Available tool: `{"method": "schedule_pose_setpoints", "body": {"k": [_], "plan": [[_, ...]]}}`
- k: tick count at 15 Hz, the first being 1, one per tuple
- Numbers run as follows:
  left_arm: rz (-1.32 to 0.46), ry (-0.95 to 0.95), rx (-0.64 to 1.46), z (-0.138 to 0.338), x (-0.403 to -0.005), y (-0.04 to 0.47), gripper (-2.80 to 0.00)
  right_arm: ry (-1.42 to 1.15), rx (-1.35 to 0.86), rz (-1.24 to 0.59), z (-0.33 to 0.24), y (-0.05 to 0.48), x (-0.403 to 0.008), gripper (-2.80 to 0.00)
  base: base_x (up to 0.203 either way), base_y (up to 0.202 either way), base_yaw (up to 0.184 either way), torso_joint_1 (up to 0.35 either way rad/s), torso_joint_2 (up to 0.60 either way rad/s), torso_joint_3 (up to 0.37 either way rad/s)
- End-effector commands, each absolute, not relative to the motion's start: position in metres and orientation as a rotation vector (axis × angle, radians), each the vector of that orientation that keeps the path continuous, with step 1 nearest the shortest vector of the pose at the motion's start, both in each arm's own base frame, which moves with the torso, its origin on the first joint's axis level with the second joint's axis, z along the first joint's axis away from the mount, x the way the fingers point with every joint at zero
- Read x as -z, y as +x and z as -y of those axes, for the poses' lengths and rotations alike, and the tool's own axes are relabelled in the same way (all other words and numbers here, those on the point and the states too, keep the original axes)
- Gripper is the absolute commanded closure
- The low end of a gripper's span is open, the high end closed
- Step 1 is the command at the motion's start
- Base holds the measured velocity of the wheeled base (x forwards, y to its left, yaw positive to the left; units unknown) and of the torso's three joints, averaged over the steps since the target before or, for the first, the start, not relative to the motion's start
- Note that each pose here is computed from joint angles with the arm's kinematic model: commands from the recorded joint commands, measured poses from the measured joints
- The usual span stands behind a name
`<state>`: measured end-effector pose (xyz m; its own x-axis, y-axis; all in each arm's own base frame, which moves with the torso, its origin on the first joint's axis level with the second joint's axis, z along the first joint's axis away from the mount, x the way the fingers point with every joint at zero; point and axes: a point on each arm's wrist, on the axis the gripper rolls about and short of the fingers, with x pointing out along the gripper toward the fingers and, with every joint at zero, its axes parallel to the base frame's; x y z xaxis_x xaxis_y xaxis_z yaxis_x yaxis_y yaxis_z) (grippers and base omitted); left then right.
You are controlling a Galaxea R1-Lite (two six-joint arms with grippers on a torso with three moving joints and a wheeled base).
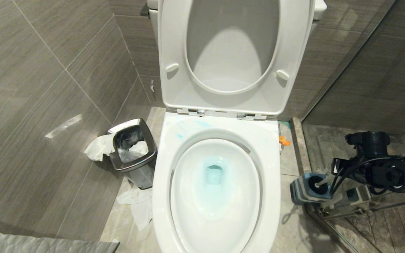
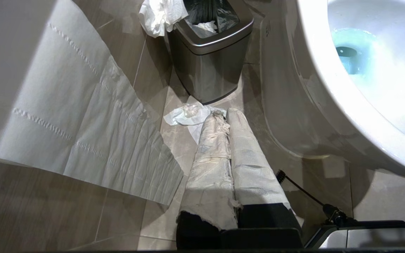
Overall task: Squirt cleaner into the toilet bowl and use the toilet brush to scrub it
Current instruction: Put the toilet brush back
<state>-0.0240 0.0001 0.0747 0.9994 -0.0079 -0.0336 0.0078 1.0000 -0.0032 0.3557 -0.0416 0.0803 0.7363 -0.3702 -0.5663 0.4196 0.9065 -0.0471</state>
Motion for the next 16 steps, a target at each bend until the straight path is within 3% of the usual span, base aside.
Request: {"method": "schedule_pose_setpoints", "body": {"k": [1, 6, 12, 13, 16], "plan": [[-0.035, -0.003, 0.008, 0.000, -0.075, -0.024, 0.00, 0.073, 0.423, -0.599, 0.040, 0.344, -0.086, -2.80, 0.000, 0.000, 0.000, 0.000, 0.00, 0.000], [-0.035, -0.003, 0.008, 0.000, -0.075, -0.024, 0.00, 0.059, 0.270, -0.621, 0.031, 0.288, -0.104, -2.80, 0.000, 0.000, 0.000, 0.000, 0.00, 0.000], [-0.035, -0.003, 0.008, 0.000, -0.075, -0.024, 0.00, -0.006, 0.102, -0.510, 0.021, 0.237, -0.139, -2.80, 0.000, 0.000, 0.000, 0.000, 0.00, 0.000], [-0.035, -0.003, 0.008, 0.000, -0.075, -0.024, 0.00, -0.052, 0.075, -0.479, 0.020, 0.231, -0.143, 0.00, 0.000, 0.000, 0.000, 0.000, 0.00, 0.000], [-0.035, -0.003, 0.008, 0.000, -0.075, -0.024, 0.00, -0.118, 0.051, -0.401, 0.019, 0.221, -0.140, 0.00, 0.000, 0.000, 0.000, 0.000, 0.00, 0.000]]}}
